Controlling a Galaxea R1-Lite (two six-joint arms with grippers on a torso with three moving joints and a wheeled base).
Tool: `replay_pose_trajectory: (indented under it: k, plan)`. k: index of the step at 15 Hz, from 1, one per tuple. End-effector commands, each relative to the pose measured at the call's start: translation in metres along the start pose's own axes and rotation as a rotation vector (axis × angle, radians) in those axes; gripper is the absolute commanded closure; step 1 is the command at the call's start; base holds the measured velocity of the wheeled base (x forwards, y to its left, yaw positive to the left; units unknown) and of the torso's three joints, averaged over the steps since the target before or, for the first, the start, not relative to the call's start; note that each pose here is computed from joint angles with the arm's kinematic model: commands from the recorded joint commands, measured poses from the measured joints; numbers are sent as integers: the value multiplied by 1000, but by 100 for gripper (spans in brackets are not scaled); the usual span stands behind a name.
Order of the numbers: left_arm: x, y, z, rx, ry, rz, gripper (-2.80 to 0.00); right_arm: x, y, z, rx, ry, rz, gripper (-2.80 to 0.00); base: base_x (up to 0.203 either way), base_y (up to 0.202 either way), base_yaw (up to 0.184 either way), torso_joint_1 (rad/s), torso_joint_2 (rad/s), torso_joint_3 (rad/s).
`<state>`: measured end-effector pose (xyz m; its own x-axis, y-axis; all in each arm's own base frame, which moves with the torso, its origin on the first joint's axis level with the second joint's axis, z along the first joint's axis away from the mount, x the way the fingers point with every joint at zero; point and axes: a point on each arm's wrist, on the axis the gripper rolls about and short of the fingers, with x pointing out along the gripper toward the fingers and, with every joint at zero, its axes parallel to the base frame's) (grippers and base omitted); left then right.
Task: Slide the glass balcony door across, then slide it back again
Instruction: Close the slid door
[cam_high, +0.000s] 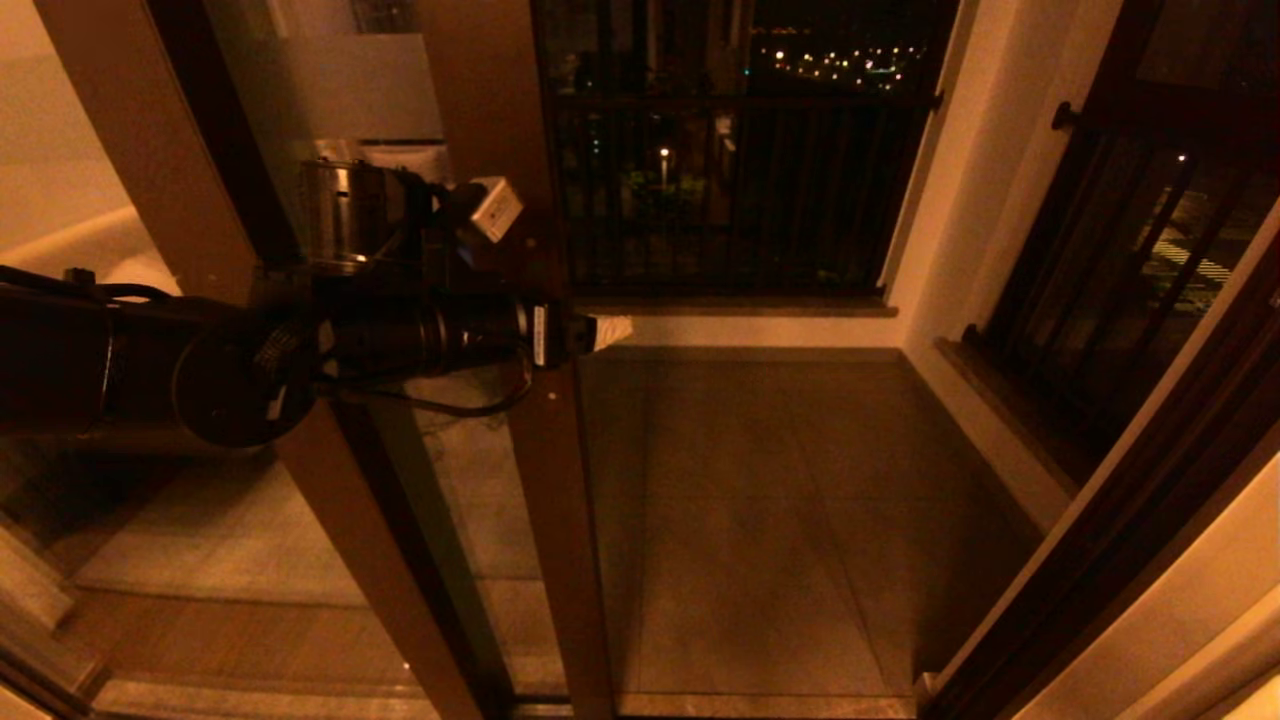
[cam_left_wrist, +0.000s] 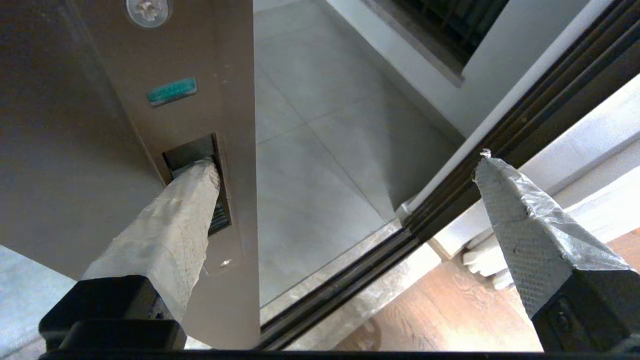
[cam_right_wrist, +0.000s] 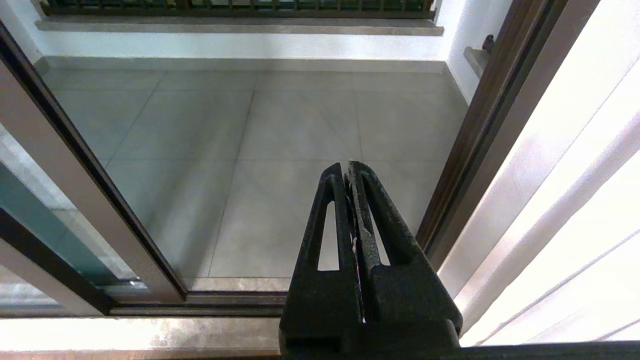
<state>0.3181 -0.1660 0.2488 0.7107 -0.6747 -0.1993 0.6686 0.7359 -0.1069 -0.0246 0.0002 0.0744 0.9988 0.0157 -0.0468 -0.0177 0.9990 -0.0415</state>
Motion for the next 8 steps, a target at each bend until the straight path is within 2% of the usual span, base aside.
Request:
replay_pose_trajectory:
  k: [1, 8]
  plan:
    - [4, -4, 0, 3, -1, -15, -280, 0, 0, 0, -1, 1, 1, 0, 0, 0, 0, 0, 0, 0]
    - [8, -12, 2, 10, -6, -32, -280, 0, 0, 0, -1, 1, 1, 0, 0, 0, 0, 0, 0, 0]
